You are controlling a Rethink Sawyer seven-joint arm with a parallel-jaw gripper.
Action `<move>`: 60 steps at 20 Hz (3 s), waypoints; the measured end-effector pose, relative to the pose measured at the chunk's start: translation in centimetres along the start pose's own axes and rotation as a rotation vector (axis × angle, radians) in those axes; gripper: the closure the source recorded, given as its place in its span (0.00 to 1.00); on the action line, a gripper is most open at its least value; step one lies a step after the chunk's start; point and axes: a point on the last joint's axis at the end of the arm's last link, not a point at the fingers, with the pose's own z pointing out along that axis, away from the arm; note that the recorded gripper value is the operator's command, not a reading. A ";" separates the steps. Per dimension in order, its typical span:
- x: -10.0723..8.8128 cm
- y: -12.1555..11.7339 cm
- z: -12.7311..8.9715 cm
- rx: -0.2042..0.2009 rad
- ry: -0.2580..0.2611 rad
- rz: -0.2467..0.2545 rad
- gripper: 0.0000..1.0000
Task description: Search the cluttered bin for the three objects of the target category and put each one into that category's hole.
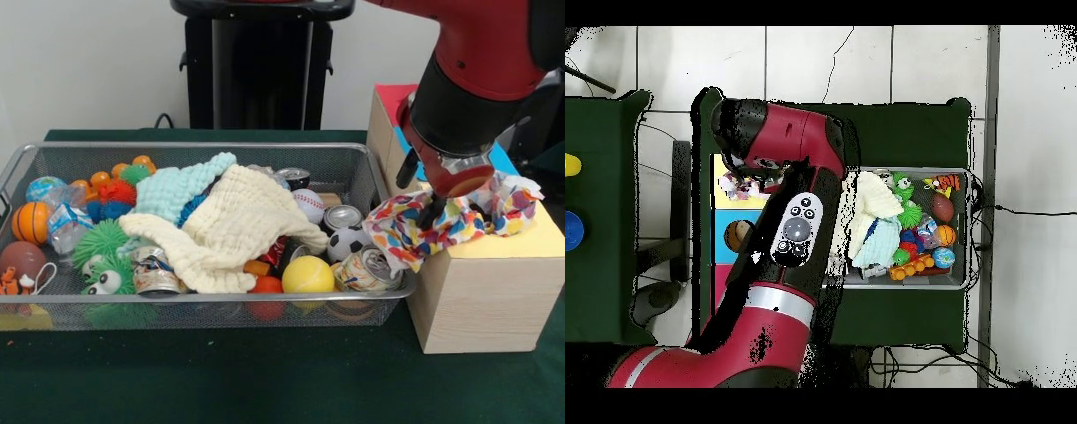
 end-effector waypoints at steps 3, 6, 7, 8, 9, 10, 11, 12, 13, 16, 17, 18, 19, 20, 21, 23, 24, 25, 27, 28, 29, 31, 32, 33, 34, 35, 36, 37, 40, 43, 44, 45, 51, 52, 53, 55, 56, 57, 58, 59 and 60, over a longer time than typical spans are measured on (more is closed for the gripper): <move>0.0 0.1 0.0 -0.010 -0.006 -0.001 0.00; 0.1 0.2 0.0 -0.014 -0.009 -0.002 0.00; 0.1 0.2 0.0 -0.016 -0.011 -0.003 0.00; 0.1 0.2 0.0 -0.016 -0.011 -0.003 0.00; 0.1 0.2 0.0 -0.017 -0.011 -0.003 0.00; 0.2 0.3 0.1 -0.019 -0.013 -0.004 0.00; 0.2 0.3 0.1 -0.021 -0.014 -0.004 0.00; 0.2 0.3 0.1 -0.021 -0.014 -0.004 0.00; 0.2 0.3 0.1 -0.021 -0.014 -0.004 0.00; 0.3 0.3 0.1 -0.021 -0.014 -0.005 1.00; 0.3 0.3 0.1 -0.022 -0.015 -0.005 1.00; 0.3 0.4 0.1 -0.023 -0.016 -0.006 1.00; 0.4 0.4 0.1 -0.024 -0.017 -0.006 1.00; 0.4 0.5 0.1 -0.028 -0.020 -0.008 1.00; 0.5 0.5 0.2 -0.030 -0.022 -0.008 1.00; 0.5 0.6 0.2 -0.036 -0.026 -0.009 1.00; 0.5 0.6 0.3 -0.040 -0.029 -0.009 1.00; 0.5 0.7 0.3 -0.045 -0.032 -0.009 1.00; 0.5 0.7 0.4 -0.050 -0.036 -0.009 1.00; 0.4 0.7 0.5 -0.055 -0.038 -0.008 1.00; 0.4 0.7 0.6 -0.056 -0.039 -0.007 1.00; 0.4 0.5 0.7 -0.052 -0.038 -0.005 1.00; 0.4 0.5 0.6 -0.052 -0.037 -0.004 1.00; 0.5 0.4 0.5 -0.051 -0.037 -0.004 1.00; 0.6 0.3 0.4 -0.050 -0.037 -0.005 1.00; 0.8 0.1 0.0 -0.046 -0.036 -0.006 1.00; 1.0 0.0 -0.4 -0.041 -0.034 -0.007 1.00; 1.2 -0.2 -0.8 -0.034 -0.032 -0.008 1.00; 1.7 -0.8 -1.8 -0.012 -0.026 -0.009 1.00; 2.4 -1.5 -3.2 0.021 -0.016 -0.012 1.00; 2.8 -1.8 -3.9 0.038 -0.013 -0.014 1.00; 3.0 -1.9 -4.4 0.046 -0.011 -0.015 1.00; 4.0 -1.3 -6.3 0.045 -0.005 -0.019 1.00; 4.2 -0.8 -6.7 0.033 -0.004 -0.017 1.00; 4.4 -0.5 -6.8 0.026 -0.003 -0.014 1.00; 4.6 -0.1 -6.8 0.021 -0.002 -0.006 1.00; 4.7 0.0 -6.7 0.020 -0.002 -0.001 1.00; 4.7 0.1 -6.6 0.020 -0.002 0.002 1.00; 4.7 0.2 -6.5 0.020 -0.003 0.006 1.00; 4.8 0.3 -6.3 0.021 -0.004 0.011 1.00; 4.8 0.4 -6.3 0.021 -0.004 0.013 1.00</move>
